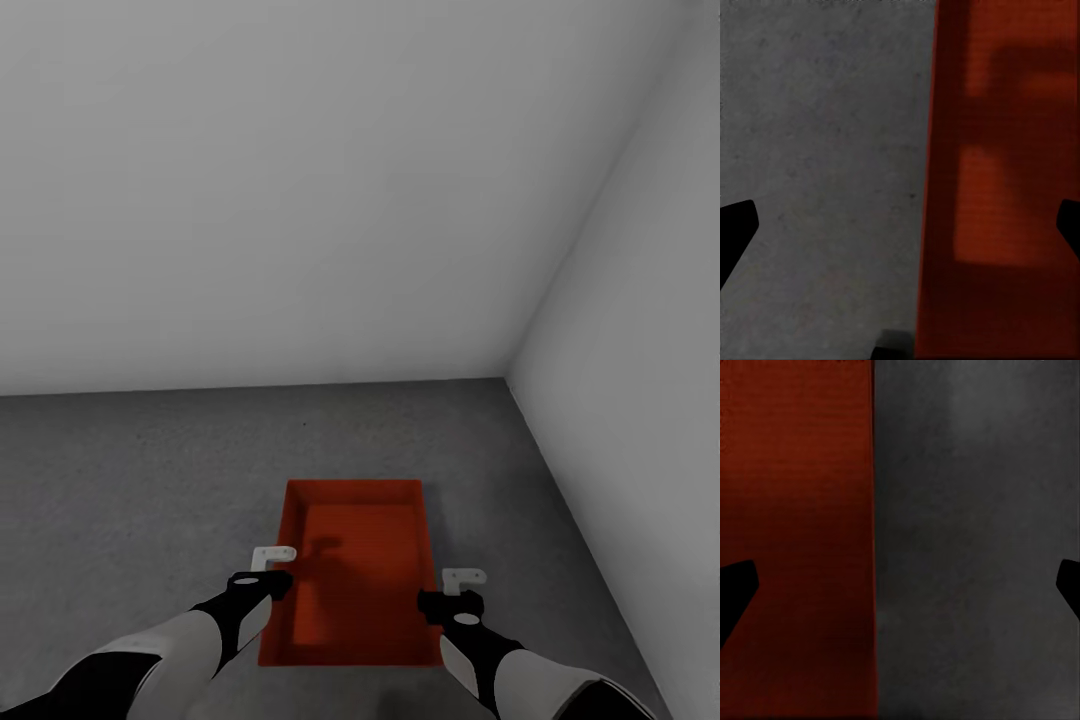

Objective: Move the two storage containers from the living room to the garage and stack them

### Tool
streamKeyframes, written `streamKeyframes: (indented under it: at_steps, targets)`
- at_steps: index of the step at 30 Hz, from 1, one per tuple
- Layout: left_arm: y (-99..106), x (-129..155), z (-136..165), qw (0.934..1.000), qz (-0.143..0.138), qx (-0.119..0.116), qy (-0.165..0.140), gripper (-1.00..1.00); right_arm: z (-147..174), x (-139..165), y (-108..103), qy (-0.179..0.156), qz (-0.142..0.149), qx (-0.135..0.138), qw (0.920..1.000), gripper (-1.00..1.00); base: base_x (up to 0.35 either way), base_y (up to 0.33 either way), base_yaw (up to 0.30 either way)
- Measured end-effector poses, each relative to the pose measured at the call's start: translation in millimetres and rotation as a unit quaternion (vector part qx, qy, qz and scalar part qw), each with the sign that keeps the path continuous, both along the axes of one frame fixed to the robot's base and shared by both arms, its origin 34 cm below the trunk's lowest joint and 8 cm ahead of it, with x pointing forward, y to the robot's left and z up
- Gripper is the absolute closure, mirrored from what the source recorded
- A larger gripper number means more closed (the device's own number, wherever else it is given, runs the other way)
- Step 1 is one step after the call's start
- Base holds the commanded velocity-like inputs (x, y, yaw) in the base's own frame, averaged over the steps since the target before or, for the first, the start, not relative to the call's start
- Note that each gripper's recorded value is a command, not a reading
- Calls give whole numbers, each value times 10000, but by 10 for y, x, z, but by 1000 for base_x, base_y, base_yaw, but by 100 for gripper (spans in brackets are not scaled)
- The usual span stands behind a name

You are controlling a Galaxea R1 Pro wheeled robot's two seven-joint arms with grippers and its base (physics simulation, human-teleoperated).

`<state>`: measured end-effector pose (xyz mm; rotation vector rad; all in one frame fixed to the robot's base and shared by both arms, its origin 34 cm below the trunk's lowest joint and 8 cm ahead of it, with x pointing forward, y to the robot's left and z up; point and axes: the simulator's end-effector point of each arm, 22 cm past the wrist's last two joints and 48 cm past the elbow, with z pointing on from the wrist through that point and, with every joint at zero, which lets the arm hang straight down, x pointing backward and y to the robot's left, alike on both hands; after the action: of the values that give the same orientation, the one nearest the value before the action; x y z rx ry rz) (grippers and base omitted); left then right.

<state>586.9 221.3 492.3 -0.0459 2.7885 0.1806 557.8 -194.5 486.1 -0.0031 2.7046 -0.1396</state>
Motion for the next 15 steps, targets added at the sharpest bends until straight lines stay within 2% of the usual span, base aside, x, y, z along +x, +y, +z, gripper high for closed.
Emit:
streamKeyframes:
  at_steps: [15]
  targets:
    - [2,-8,225,10000,9,7,2,-100,228,0,4,-15,-5,5,10000,-100,0,0,0]
